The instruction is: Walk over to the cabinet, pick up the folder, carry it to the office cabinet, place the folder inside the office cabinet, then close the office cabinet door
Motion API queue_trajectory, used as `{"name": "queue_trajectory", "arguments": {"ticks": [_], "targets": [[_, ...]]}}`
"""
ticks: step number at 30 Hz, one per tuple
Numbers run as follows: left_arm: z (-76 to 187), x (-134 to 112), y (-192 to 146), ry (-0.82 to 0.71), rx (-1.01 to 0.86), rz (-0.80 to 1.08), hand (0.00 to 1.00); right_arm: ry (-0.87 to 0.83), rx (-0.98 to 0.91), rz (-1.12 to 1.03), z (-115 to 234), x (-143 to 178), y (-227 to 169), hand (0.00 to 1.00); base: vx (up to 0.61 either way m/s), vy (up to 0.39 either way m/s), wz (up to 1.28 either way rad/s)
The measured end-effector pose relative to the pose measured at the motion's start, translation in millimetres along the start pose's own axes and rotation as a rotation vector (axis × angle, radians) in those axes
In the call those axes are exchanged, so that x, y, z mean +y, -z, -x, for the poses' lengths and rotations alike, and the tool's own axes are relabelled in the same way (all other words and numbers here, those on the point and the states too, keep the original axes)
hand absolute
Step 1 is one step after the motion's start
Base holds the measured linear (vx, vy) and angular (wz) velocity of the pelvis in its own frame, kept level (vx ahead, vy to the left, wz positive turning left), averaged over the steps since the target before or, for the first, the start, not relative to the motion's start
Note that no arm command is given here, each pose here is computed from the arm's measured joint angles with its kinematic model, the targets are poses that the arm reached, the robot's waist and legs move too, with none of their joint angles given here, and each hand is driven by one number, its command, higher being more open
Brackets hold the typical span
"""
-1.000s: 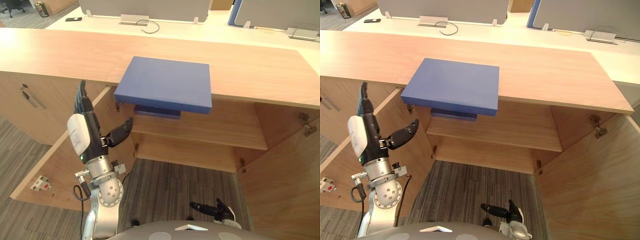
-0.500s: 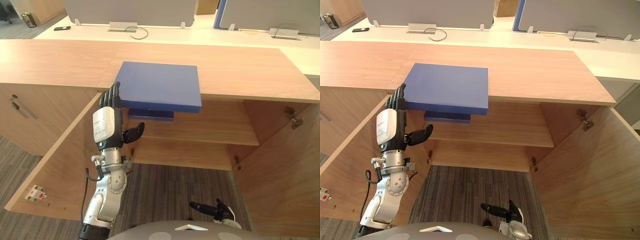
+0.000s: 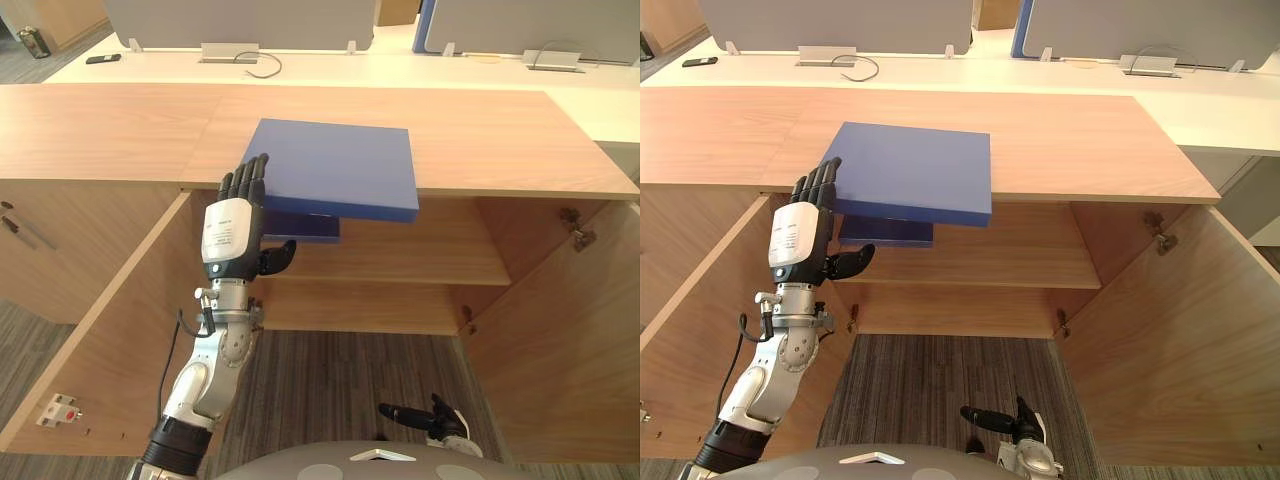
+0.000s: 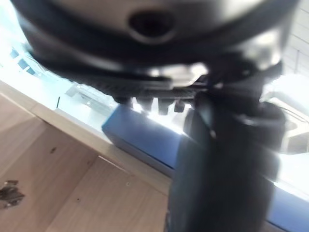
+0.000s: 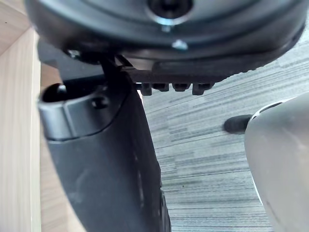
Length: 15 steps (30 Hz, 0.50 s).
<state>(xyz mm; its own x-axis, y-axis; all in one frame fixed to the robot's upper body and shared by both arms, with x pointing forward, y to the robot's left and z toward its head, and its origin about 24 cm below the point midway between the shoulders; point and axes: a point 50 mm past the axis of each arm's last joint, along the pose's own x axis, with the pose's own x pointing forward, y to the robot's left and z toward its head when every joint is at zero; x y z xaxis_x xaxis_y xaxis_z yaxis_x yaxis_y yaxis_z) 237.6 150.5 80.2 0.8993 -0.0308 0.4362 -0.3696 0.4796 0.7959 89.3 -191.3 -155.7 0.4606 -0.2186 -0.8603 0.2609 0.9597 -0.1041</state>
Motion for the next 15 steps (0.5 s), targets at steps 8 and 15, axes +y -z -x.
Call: {"name": "queue_trajectory", "arguments": {"ticks": [8, 15], "targets": [[-9.2, 2.0, -1.9, 0.006, -0.066, -0.061, 1.0, -0.001, -0.002, -0.005, -0.1, -0.2, -0.7, 1.0, -0.03, -0.005, -0.02], [-12.5, -2.9, -4.5, 0.037, -0.093, -0.068, 1.0, 0.015, 0.002, -0.022, -0.3, -3.7, 0.0, 1.0, 0.0, 0.0, 0.0]]}}
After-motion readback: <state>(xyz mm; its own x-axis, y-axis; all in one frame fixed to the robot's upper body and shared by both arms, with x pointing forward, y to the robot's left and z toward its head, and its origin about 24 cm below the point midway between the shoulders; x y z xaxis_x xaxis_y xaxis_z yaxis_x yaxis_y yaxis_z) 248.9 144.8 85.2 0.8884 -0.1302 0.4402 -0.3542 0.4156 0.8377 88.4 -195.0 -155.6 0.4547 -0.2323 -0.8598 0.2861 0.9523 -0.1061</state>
